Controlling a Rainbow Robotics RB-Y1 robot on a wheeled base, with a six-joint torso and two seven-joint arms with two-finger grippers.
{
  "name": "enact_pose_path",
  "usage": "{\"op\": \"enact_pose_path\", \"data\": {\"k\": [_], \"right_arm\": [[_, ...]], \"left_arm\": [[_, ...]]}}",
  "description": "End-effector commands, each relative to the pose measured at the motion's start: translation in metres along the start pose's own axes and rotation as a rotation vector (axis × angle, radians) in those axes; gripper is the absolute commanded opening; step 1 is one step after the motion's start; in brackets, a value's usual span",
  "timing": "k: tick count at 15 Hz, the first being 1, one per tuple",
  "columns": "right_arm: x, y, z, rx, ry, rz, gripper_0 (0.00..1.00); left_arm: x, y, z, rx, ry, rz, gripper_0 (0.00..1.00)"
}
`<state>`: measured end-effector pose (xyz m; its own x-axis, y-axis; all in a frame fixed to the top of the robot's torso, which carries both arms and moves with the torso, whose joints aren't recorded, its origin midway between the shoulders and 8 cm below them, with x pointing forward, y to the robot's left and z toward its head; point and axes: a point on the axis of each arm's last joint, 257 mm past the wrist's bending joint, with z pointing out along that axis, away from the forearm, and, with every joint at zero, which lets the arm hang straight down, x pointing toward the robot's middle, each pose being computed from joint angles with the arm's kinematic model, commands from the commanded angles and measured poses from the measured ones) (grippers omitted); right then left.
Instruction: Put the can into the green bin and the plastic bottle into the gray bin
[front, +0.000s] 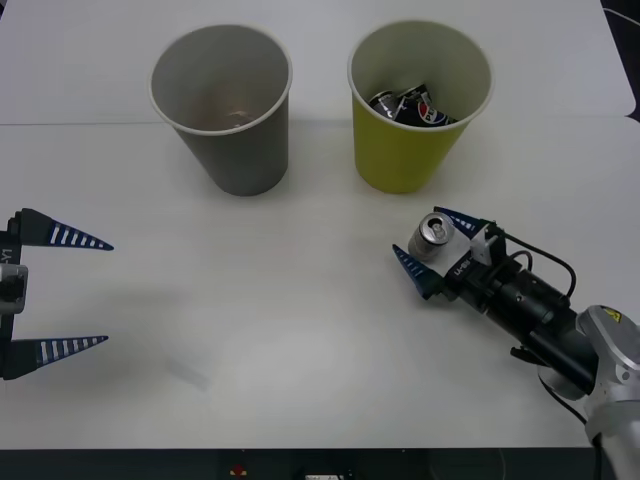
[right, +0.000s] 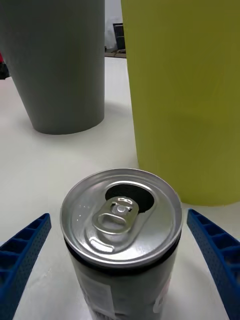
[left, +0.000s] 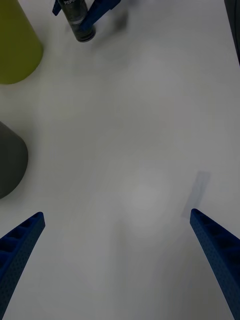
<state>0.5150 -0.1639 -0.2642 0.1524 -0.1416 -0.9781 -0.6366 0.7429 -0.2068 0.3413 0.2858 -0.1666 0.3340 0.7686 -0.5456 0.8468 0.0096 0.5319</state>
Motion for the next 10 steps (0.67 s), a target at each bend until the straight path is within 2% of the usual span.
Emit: {"op": "enact_pose_path", "data": {"k": [1, 2, 10], "right_arm": [[-0.0031, 0.0007, 0.0063, 0.009, -0.008, 0.012, 0.03], [-0.0034, 0.001, 0.0076, 0.011, -0.009, 0.014, 0.0], [-0.011, -0.0013, 0.0128, -0.006, -0.006, 0.001, 0.0]], "left_arm": [[0.0, 0.0, 0.0, 0.0, 0.0, 0.0, 1.0], [0.0, 0.0, 0.0, 0.0, 0.0, 0.0, 1.0], [0.0, 0.0, 0.0, 0.0, 0.0, 0.0, 1.0]]}}
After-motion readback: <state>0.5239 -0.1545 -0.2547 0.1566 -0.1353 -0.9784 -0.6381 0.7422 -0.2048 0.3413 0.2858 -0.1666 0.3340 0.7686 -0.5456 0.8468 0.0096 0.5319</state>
